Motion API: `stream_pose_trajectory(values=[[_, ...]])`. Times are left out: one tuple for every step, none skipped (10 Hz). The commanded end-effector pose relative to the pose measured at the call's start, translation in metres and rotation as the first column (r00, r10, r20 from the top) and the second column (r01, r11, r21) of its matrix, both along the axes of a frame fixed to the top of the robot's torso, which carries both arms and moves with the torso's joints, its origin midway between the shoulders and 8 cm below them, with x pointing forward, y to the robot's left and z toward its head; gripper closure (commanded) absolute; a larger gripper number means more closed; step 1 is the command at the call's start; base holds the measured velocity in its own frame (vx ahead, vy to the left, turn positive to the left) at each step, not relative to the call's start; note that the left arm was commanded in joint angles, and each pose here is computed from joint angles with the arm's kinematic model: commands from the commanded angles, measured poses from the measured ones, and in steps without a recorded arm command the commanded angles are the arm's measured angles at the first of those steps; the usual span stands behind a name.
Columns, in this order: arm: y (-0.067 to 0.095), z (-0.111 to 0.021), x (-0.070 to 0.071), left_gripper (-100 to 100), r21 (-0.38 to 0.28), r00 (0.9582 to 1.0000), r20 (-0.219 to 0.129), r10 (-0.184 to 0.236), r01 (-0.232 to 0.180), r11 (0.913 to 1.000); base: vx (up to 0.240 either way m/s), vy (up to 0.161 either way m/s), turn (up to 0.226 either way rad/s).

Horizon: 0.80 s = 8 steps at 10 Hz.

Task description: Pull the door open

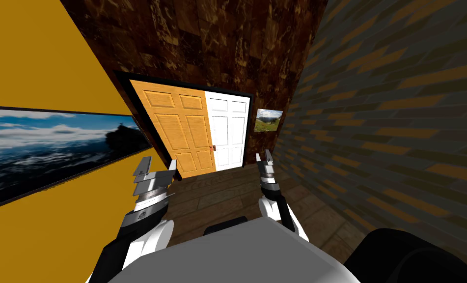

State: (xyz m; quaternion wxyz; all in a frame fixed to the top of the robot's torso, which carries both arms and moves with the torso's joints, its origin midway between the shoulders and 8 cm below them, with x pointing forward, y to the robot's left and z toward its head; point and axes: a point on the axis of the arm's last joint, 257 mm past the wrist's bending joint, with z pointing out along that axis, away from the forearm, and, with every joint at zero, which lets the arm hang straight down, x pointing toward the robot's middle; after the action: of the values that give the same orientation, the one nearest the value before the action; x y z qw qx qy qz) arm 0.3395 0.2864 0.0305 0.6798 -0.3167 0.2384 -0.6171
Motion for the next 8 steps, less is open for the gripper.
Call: stream_pose_trajectory(values=[[0.001,-0.012,0.006,-100,0.004,0.9997,-0.022,-0.005,0.005,1.0000,0.054,0.115,-0.059],[0.002,-0.019,0.009,-100,0.005,0.9994,-0.035,-0.007,0.007,1.0000,0.142,-0.019,-0.027],[0.003,-0.026,0.013,-100,0.007,0.9988,-0.047,-0.009,0.009,0.9999,0.182,-0.044,-0.017],[0.004,-0.031,0.015,-100,0.008,0.9984,-0.056,-0.010,0.010,0.9999,0.160,-0.048,-0.024],[0.005,-0.036,0.017,-100,0.008,0.9978,-0.065,-0.011,0.011,0.9999,0.108,-0.029,-0.019],[0.006,-0.041,0.019,-100,0.009,0.9972,-0.074,-0.012,0.012,0.9999,0.084,-0.003,-0.020],[0.007,-0.046,0.021,-100,0.010,0.9965,-0.083,-0.013,0.013,0.9999,0.083,-0.001,-0.019],[0.009,-0.057,0.026,-100,0.011,0.9946,-0.103,-0.014,0.015,0.9998,0.110,0.011,-0.047]])
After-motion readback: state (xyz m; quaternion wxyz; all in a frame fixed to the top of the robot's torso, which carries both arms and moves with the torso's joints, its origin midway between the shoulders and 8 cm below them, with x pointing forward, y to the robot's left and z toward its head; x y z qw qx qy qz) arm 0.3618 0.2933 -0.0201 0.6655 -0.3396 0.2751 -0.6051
